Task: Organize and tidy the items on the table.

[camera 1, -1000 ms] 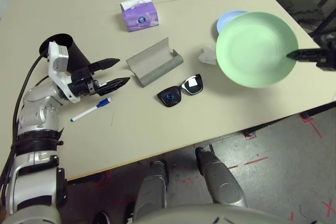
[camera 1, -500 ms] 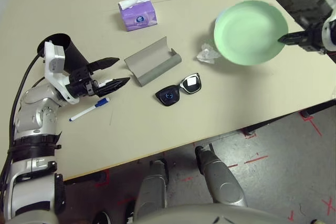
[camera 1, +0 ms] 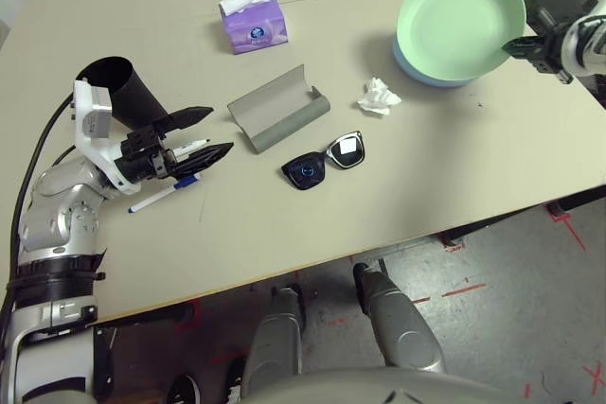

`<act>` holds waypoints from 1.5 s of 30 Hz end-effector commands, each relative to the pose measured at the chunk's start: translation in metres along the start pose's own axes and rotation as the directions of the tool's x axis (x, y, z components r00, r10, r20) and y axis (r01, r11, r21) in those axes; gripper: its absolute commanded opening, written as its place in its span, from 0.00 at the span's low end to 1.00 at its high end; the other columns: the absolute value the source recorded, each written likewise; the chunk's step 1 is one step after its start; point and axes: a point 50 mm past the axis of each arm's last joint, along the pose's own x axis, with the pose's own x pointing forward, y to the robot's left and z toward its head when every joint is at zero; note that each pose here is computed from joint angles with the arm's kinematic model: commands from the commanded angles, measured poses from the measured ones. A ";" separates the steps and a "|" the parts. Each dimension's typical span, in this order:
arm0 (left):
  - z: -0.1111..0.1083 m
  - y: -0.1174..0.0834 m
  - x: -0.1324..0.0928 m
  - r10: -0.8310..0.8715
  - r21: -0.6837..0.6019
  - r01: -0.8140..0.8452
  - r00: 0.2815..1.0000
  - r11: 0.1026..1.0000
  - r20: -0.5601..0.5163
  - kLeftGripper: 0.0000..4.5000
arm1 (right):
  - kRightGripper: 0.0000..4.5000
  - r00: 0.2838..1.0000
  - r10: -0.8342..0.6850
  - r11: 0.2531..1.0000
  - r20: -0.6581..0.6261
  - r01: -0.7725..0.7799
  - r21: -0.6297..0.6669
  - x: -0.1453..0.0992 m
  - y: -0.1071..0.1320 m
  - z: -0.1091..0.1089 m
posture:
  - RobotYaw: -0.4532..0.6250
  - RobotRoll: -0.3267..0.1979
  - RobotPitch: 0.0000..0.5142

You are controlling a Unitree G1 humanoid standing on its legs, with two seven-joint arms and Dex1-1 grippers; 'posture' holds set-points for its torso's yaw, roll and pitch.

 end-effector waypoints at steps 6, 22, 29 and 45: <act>0.003 -0.008 -0.010 0.022 0.001 -0.022 1.000 1.000 -0.001 1.00 | 0.00 0.999 -0.032 0.999 0.020 0.032 -0.001 0.006 -0.005 -0.004 | 0.28 0.62 0.56; 0.010 -0.008 -0.011 0.041 0.018 -0.041 0.999 0.999 0.003 1.00 | 0.00 0.991 -0.131 0.991 0.021 0.132 -0.027 0.005 -0.028 -0.008 | 0.28 0.62 0.59; 0.010 -0.009 -0.011 0.039 0.018 -0.039 0.999 0.999 0.002 1.00 | 0.00 0.984 -0.169 0.984 0.060 0.172 -0.042 0.004 -0.034 -0.005 | 0.28 0.62 0.60; 0.000 -0.008 -0.009 0.045 -0.006 -0.045 0.999 0.999 -0.010 1.00 | 0.67 0.988 -0.120 0.986 0.097 0.130 -0.103 -0.005 -0.024 0.010 | 0.26 0.62 0.58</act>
